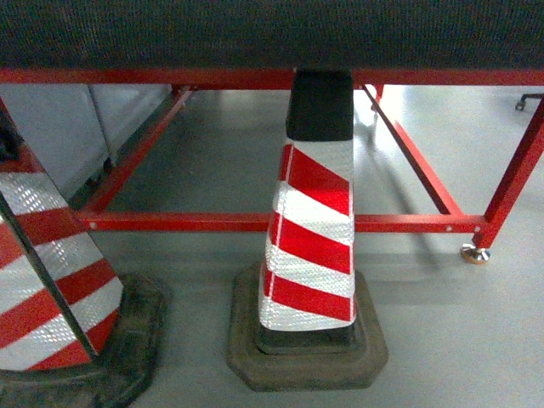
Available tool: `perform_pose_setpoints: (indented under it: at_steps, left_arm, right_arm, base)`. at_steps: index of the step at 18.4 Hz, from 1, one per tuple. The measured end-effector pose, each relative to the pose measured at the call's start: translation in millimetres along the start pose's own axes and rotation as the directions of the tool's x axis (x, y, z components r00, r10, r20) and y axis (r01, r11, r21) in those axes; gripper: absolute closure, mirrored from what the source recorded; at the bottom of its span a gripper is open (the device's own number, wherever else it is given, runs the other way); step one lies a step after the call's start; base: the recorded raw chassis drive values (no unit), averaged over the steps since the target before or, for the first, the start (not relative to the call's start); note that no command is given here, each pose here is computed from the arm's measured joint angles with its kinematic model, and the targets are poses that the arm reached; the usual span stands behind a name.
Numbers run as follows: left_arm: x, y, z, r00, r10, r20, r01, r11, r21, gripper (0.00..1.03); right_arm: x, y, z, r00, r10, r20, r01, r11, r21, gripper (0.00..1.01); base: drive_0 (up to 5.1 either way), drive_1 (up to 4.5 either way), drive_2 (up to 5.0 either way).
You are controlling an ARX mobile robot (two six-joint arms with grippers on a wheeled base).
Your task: Place box next to blue box on left shelf
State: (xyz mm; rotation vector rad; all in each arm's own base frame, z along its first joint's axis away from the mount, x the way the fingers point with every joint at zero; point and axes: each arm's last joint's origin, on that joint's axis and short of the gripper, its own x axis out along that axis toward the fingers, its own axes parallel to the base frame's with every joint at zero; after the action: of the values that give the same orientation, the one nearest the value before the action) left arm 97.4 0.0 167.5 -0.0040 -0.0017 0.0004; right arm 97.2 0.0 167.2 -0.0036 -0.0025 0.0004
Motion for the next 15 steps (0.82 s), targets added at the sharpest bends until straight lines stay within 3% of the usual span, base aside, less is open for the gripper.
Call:
perform_pose_setpoints:
  at_steps: [15]
  left_arm:
    - [0.0, 0.0, -0.1, 1.000, 0.000, -0.001, 0.000, 1.0000, 0.005, 0.05]
  right_arm:
    - [0.0, 0.0, -0.1, 1.000, 0.000, -0.001, 0.000, 1.0000, 0.005, 0.03]
  base:
    - [0.0, 0.00, 0.0]
